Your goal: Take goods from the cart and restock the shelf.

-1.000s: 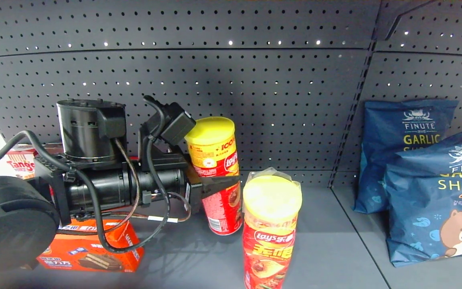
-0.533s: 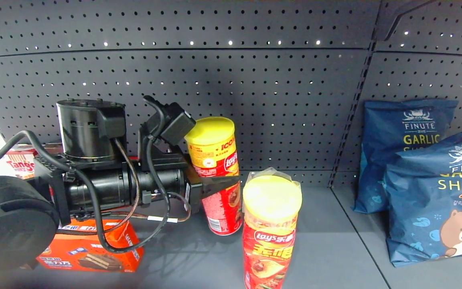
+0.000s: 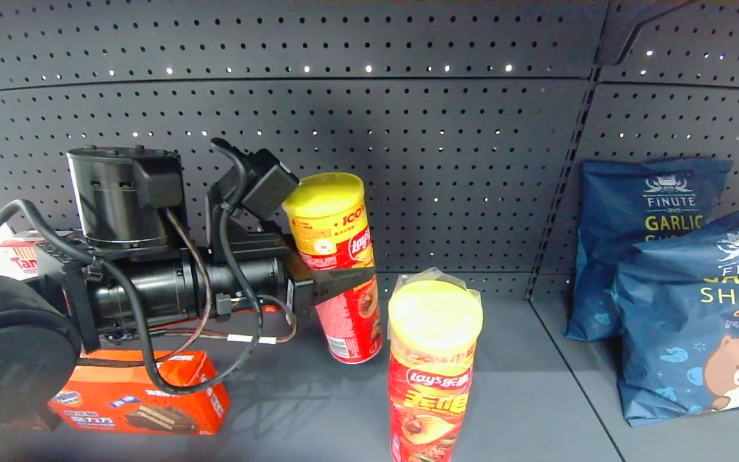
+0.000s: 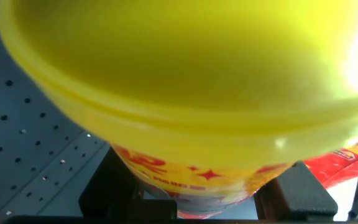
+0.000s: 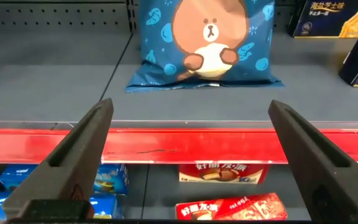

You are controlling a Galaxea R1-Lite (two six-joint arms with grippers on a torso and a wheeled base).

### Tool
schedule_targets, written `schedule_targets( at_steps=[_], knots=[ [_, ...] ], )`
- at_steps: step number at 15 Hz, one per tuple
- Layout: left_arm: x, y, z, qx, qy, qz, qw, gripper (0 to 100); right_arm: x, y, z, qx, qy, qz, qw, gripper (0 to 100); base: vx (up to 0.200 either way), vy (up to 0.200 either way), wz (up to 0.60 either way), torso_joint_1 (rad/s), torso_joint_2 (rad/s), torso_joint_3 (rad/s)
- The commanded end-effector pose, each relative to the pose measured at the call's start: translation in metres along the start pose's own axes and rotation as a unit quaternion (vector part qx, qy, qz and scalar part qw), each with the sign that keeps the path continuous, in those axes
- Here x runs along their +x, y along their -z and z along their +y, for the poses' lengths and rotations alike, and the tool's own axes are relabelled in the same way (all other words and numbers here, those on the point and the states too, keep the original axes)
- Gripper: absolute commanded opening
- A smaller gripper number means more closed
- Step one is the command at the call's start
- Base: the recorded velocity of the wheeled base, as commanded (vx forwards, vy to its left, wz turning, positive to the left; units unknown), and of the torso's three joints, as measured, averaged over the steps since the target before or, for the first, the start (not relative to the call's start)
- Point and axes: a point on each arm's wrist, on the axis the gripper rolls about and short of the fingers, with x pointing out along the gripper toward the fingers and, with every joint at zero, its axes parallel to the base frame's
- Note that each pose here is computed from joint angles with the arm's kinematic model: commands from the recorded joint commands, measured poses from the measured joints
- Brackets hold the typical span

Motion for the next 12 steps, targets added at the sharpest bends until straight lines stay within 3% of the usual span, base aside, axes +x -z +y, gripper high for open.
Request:
schedule_targets(
  at_steps=[1, 2, 5, 7, 12],
  knots=[
    [-0.002, 0.002, 0.008, -0.003, -0.006, 0.001, 1.0000, 0, 0.000, 0.000, 0.000, 0.000, 0.000, 0.000, 1.000, 100, 0.000, 0.000, 0.00, 0.000, 0.00, 0.000],
    [0.001, 0.004, 0.015, -0.006, -0.004, 0.005, 1.0000, 0, 0.000, 0.000, 0.000, 0.000, 0.000, 0.000, 1.000, 100, 0.000, 0.000, 0.00, 0.000, 0.00, 0.000],
    [0.019, 0.010, 0.018, -0.014, 0.010, 0.023, 0.9996, 0, 0.000, 0.000, 0.000, 0.000, 0.000, 0.000, 1.000, 100, 0.000, 0.000, 0.00, 0.000, 0.00, 0.000],
    [0.037, 0.011, 0.017, -0.014, 0.025, 0.026, 0.9993, 0, 0.000, 0.000, 0.000, 0.000, 0.000, 0.000, 1.000, 100, 0.000, 0.000, 0.00, 0.000, 0.00, 0.000],
    [0.071, 0.019, 0.031, -0.015, 0.022, 0.034, 0.9991, 0, 0.000, 0.000, 0.000, 0.000, 0.000, 0.000, 1.000, 100, 0.000, 0.000, 0.00, 0.000, 0.00, 0.000]
  ],
)
